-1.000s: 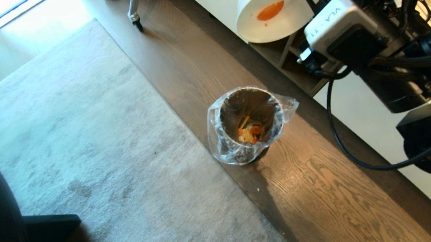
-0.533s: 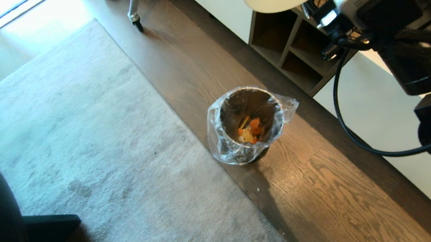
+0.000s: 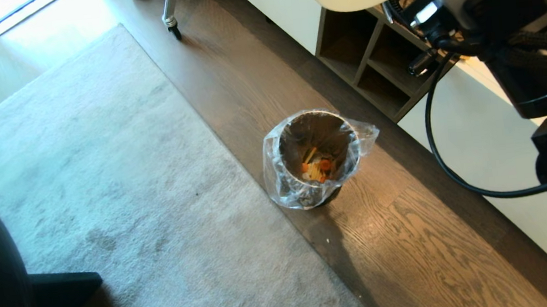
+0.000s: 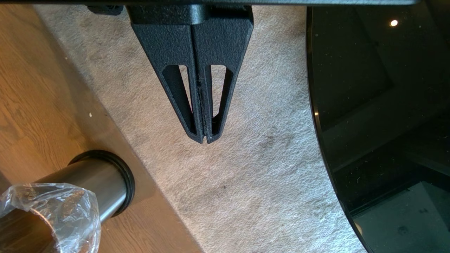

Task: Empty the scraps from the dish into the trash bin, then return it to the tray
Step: Put the bowl back to the table

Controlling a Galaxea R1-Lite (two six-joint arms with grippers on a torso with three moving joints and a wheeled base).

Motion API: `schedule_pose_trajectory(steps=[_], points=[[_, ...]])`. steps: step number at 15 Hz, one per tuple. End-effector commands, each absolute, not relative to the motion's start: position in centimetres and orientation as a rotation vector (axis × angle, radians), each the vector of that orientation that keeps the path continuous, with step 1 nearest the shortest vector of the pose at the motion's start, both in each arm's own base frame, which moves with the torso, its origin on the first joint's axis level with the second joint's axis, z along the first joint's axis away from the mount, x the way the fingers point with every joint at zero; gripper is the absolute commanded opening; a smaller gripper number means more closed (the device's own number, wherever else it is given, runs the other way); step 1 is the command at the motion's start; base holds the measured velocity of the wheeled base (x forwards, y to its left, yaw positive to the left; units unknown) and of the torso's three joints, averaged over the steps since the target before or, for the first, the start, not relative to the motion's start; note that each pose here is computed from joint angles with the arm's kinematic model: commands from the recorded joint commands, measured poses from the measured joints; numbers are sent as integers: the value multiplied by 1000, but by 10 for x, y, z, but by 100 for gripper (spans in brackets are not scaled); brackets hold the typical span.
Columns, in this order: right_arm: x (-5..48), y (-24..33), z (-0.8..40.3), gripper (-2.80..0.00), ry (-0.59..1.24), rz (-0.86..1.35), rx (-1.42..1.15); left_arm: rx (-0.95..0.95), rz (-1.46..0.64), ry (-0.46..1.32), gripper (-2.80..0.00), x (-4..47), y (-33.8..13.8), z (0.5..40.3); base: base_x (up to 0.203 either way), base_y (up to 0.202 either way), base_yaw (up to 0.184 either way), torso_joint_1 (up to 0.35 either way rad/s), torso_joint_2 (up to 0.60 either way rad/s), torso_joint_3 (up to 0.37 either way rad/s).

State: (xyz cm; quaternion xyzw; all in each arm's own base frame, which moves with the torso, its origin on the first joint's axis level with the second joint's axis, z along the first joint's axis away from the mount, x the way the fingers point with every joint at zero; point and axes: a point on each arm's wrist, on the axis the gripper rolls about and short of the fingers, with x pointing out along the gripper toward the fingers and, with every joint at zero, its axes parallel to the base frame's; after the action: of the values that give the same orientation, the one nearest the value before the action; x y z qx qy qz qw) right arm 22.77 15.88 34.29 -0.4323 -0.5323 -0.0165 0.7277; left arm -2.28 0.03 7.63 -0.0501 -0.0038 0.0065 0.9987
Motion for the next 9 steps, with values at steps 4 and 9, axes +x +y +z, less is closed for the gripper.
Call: schedule_pose_trajectory(steps=[4,9], points=[[223,149,345,-280,-1003,-161,-852,-101,13,-8,-280,-23,0,76,0,0,0,0,0,0],[205,130,314,-280,-613,-97,-788,-101,13,-8,-280,-23,0,76,0,0,0,0,0,0]])
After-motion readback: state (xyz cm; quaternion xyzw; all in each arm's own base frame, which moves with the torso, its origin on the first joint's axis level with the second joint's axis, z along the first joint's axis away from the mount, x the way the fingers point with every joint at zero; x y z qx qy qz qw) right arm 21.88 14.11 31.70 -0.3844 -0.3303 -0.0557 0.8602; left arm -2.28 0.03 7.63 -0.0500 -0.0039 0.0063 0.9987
